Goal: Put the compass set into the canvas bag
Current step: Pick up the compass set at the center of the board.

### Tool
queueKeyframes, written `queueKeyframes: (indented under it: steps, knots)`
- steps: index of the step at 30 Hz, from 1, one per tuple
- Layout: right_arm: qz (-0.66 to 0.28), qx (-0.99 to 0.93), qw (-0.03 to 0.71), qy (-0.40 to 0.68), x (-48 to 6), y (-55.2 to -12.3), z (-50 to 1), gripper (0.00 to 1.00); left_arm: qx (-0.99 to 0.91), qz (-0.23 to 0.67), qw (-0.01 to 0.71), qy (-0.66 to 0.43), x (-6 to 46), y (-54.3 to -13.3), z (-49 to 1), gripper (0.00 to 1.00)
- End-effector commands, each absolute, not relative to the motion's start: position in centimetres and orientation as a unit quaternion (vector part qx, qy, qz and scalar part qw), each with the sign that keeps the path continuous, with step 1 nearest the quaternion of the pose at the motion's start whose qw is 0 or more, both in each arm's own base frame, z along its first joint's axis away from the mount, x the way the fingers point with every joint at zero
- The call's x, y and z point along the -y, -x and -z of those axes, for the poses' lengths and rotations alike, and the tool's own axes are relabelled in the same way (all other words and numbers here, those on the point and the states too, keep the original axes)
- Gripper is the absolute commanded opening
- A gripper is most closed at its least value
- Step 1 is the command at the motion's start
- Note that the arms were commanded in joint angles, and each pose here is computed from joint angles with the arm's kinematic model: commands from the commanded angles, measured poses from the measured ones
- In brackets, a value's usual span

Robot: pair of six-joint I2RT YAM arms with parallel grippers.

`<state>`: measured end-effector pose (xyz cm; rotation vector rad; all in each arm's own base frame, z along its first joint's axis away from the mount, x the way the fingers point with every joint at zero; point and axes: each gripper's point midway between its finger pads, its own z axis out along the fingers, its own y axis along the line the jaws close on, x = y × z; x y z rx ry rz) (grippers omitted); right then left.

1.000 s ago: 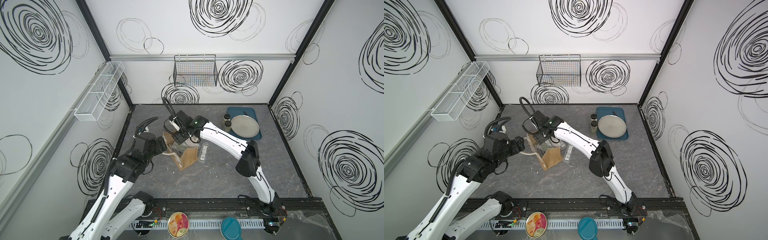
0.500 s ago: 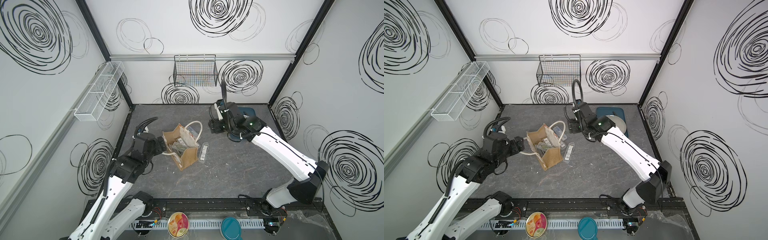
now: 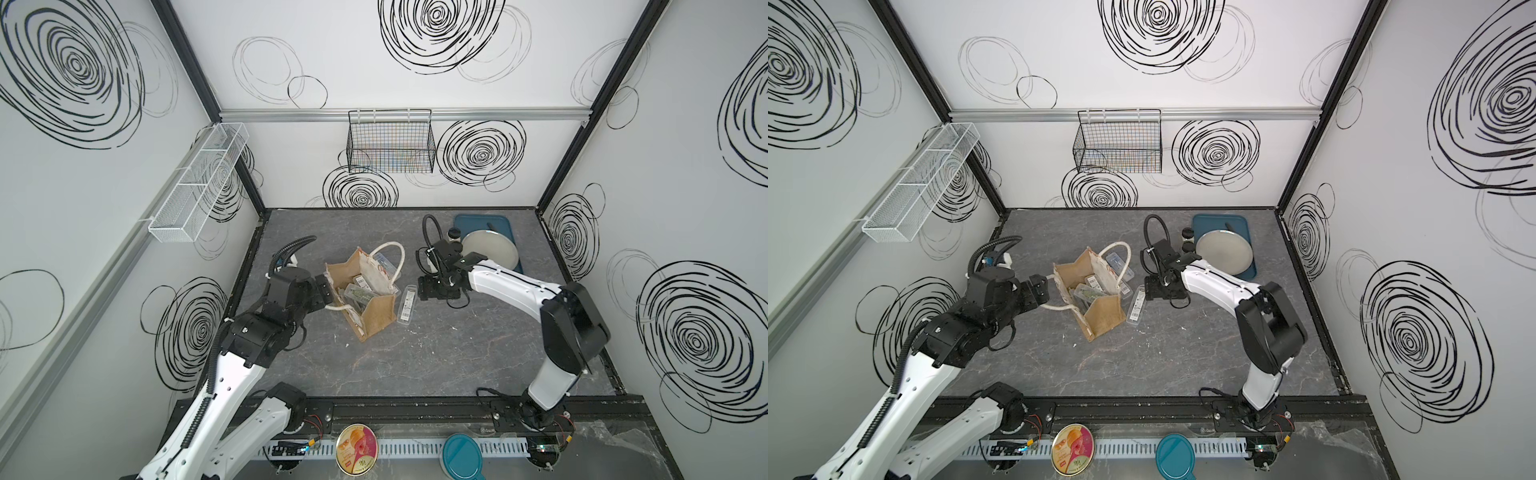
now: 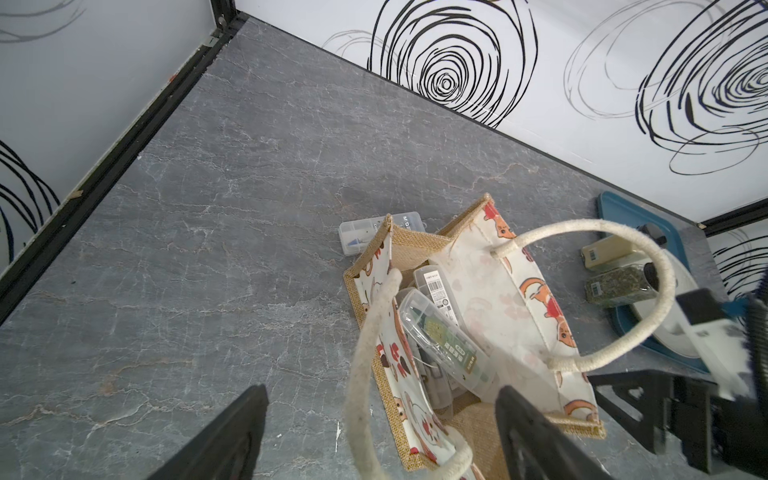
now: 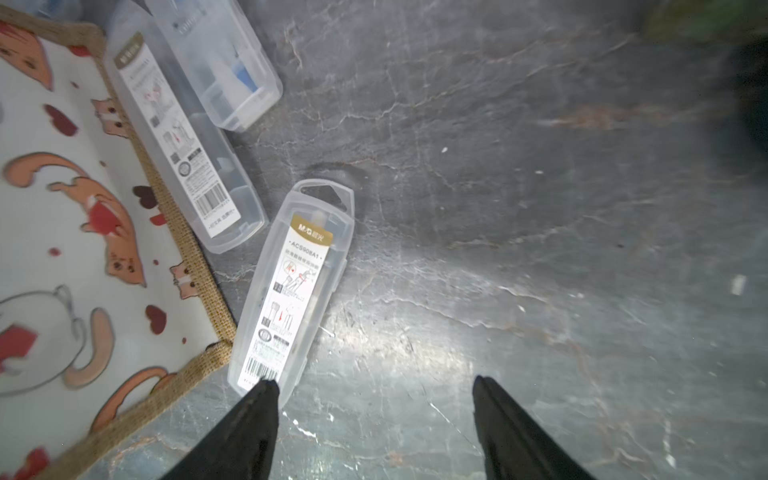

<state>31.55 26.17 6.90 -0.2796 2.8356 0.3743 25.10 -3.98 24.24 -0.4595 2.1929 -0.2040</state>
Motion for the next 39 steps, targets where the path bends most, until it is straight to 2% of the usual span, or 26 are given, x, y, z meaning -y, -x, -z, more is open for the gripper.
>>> queueKeyframes:
  steps: [1, 19, 28, 35, 39]
  knots:
    - [-0.160, -0.975, 0.103, 0.112, -28.9, -31.1, -6.1, 0.78, -0.876, 0.082, 0.436, 0.187, 3.7, -25.2, -24.2, 0.89]
    - [-0.121, -0.980, 0.066, 0.142, -30.6, -31.4, -2.9, 0.81, -0.881, 0.075, 0.427, 0.192, 3.4, -25.5, -23.2, 0.89]
    - [-0.068, -0.984, 0.066, 0.153, -30.1, -31.5, -1.9, 0.82, -0.882, 0.078, 0.423, 0.192, 3.6, -25.8, -23.2, 0.89]
    - [-0.057, -0.982, 0.059, 0.168, -28.9, -30.6, -1.5, 0.79, -0.880, 0.077, 0.425, 0.196, 3.4, -25.5, -23.3, 0.89]
    - [-0.064, -0.978, 0.075, 0.186, -30.5, -30.5, -2.5, 0.82, -0.881, 0.078, 0.423, 0.197, 3.5, -25.5, -23.0, 0.89]
